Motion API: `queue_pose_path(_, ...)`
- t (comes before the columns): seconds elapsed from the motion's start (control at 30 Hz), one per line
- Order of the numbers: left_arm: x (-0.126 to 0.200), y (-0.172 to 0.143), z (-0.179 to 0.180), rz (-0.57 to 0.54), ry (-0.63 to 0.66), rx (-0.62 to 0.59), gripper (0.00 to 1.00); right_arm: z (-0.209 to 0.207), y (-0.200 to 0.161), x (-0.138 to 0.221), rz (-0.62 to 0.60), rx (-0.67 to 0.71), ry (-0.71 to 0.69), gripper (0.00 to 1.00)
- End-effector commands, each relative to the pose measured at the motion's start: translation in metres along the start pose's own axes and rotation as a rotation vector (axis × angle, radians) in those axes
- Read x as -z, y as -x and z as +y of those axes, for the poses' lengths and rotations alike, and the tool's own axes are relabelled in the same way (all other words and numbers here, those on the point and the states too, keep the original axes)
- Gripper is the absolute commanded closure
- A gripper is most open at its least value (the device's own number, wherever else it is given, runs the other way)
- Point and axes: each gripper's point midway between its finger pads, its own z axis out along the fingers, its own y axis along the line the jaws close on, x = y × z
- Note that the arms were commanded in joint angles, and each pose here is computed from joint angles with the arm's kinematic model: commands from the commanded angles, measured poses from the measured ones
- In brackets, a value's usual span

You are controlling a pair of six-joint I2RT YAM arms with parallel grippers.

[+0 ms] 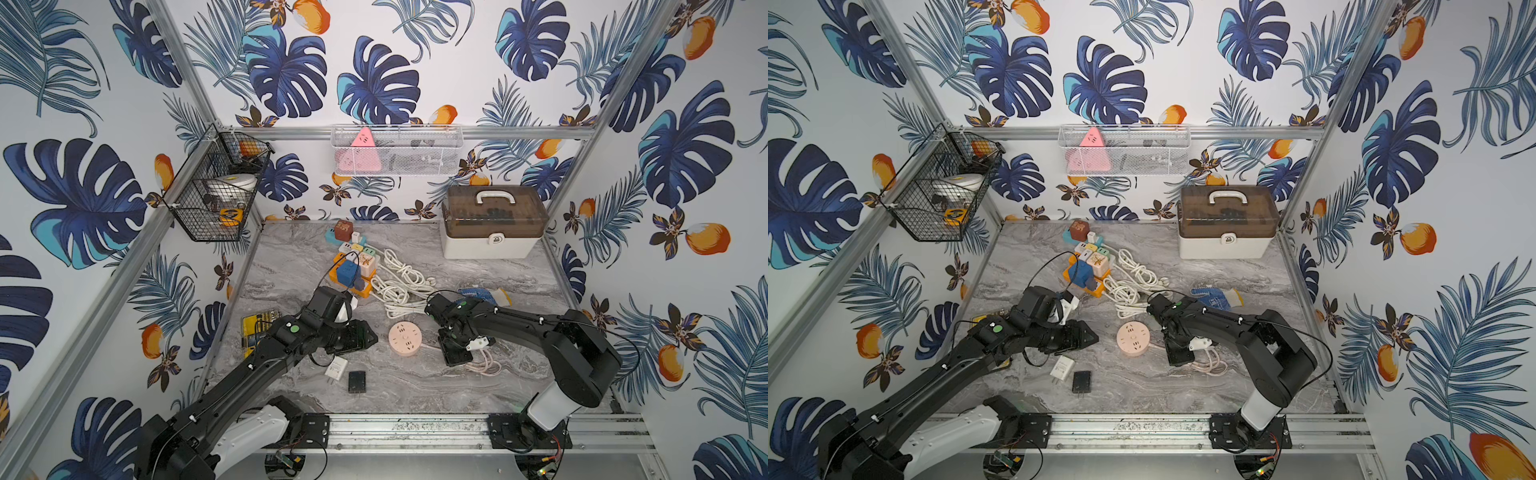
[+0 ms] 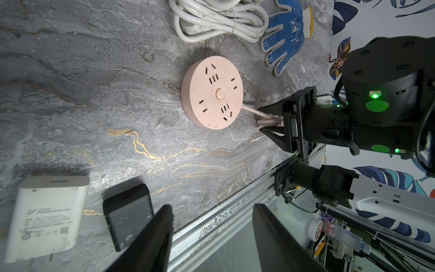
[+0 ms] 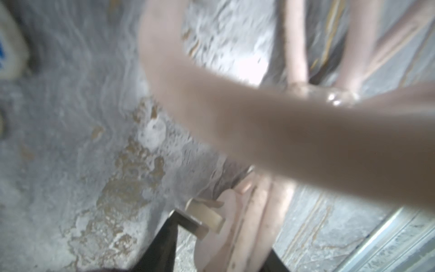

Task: Pull the plug off the socket
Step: Move the socket to the center of the board.

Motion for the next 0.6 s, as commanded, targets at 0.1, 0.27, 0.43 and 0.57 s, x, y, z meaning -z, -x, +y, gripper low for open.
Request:
queue_pose_path(0.1, 0.000, 0.007, -0.002, -0.024, 0.000, -0.006, 0.39, -0.008, 0.063, 0.015, -0.169, -0.043, -0.052, 0.77)
queue_pose_path(0.27, -0.003, 0.010, -0.002, -0.027, 0.003, -0.003, 0.39, -0.007, 0.111, 0.034, -0.235, 0.243, -0.157, 0.91)
queue_pose_path(0.43, -0.007, 0.012, -0.001, -0.030, 0.010, 0.006, 0.39, -0.023, 0.152, 0.046, -0.296, 0.438, -0.289, 0.99)
queue_pose_path(0.57, -0.010, 0.015, 0.002, -0.031, 0.031, 0.013, 0.39, -0.029, 0.183, 0.061, -0.373, 0.506, -0.355, 0.99)
